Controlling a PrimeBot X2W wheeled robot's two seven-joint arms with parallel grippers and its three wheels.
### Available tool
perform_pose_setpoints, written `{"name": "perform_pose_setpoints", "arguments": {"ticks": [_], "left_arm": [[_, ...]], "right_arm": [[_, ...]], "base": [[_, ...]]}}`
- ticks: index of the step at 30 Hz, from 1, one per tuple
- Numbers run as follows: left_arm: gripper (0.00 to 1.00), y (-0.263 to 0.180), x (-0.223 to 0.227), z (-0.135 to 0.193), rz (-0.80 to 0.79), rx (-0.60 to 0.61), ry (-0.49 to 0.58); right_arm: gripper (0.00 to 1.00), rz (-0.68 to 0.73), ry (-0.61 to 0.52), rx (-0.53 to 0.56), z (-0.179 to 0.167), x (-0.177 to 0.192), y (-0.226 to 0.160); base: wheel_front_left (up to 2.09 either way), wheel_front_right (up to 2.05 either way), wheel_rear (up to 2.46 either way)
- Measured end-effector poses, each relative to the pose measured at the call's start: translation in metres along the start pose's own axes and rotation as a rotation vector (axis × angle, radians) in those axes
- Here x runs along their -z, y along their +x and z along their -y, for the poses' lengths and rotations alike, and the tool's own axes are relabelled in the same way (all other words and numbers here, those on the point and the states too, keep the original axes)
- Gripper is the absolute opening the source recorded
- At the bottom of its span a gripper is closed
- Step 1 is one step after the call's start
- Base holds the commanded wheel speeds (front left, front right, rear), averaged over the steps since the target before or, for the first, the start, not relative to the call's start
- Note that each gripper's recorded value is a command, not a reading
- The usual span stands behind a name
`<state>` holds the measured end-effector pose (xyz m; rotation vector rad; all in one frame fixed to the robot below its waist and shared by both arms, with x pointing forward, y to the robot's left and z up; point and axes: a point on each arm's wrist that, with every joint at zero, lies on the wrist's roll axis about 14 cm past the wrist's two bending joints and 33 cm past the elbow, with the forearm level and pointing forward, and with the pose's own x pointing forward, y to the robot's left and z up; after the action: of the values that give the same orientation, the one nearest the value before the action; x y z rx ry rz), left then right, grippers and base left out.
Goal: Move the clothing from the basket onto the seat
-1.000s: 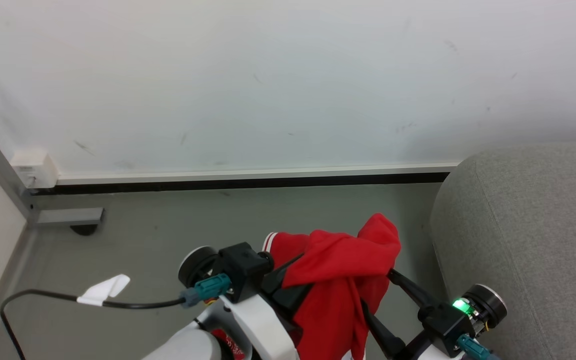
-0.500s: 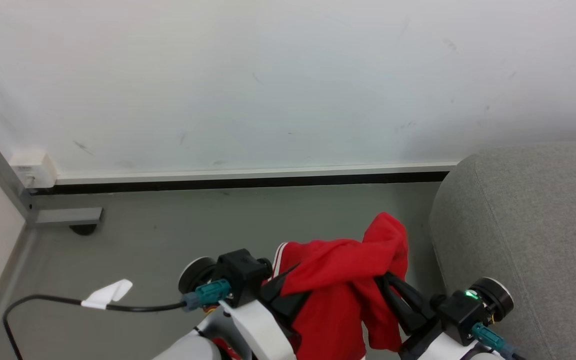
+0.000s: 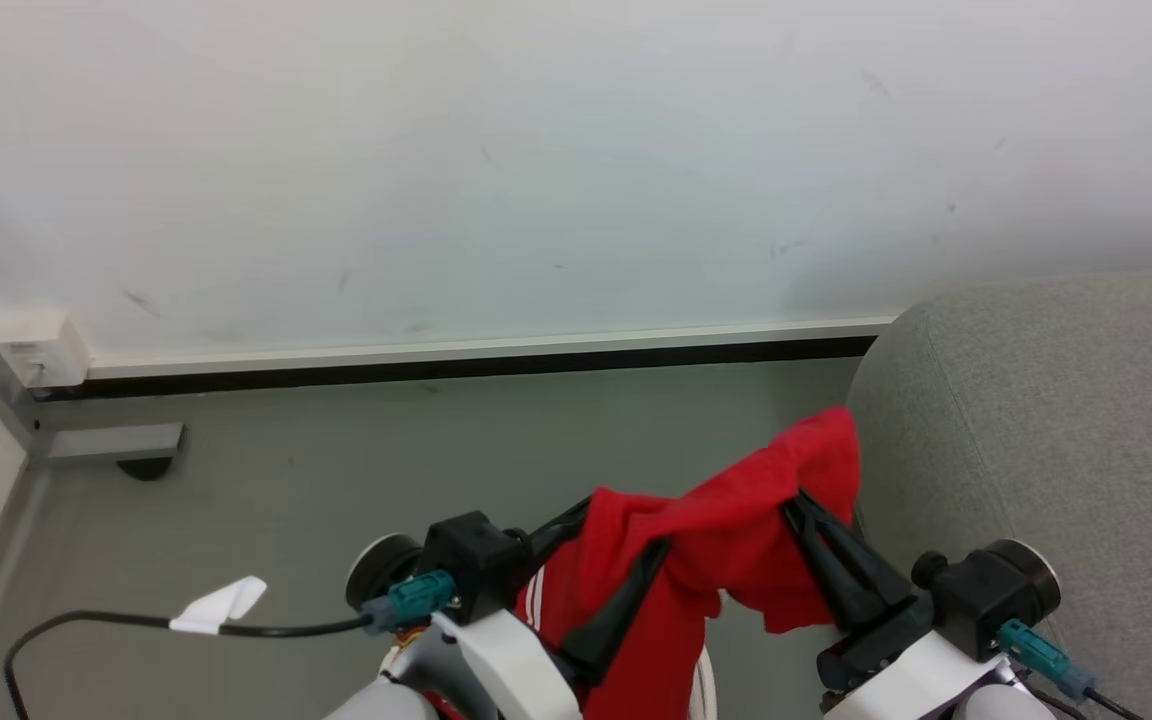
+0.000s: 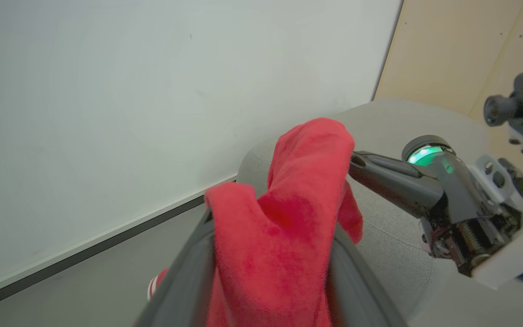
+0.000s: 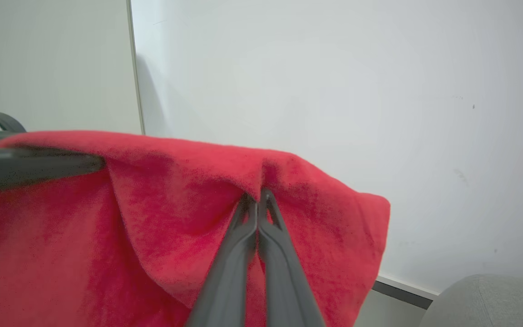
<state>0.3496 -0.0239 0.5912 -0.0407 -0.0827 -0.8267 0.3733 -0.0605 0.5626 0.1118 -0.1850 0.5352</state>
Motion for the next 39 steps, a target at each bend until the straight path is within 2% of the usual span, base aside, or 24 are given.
{"name": "perform_pose_setpoints", "arguments": {"ticks": [12,27,31,35,39], "left_arm": [[1.00,0.017,0.014,0.026,-0.021,0.097,-0.031],[1.00,0.053,0.019,0.074,-0.015,0.280,-0.060],[1.00,0.062,0.023,0.081,-0.019,0.314,-0.071],[1.00,0.069,0.029,0.083,-0.030,0.338,-0.077],[1.00,0.082,0.033,0.078,-0.030,0.364,-0.074]], "right_arm": [[0.00,0.095,-0.011,0.161,0.049,-0.033,-0.018],[0.00,0.134,-0.088,0.390,0.110,-0.058,-0.078],[0.00,0.142,-0.072,0.452,0.127,-0.060,-0.089],[0.00,0.160,-0.061,0.481,0.144,-0.067,-0.085],[0.00,0.196,-0.101,0.522,0.178,-0.088,-0.074]], "base": [[0.00,0.00,0.00],[0.00,0.00,0.00],[0.00,0.00,0.00],[0.00,0.00,0.00],[0.00,0.00,0.00]]}}
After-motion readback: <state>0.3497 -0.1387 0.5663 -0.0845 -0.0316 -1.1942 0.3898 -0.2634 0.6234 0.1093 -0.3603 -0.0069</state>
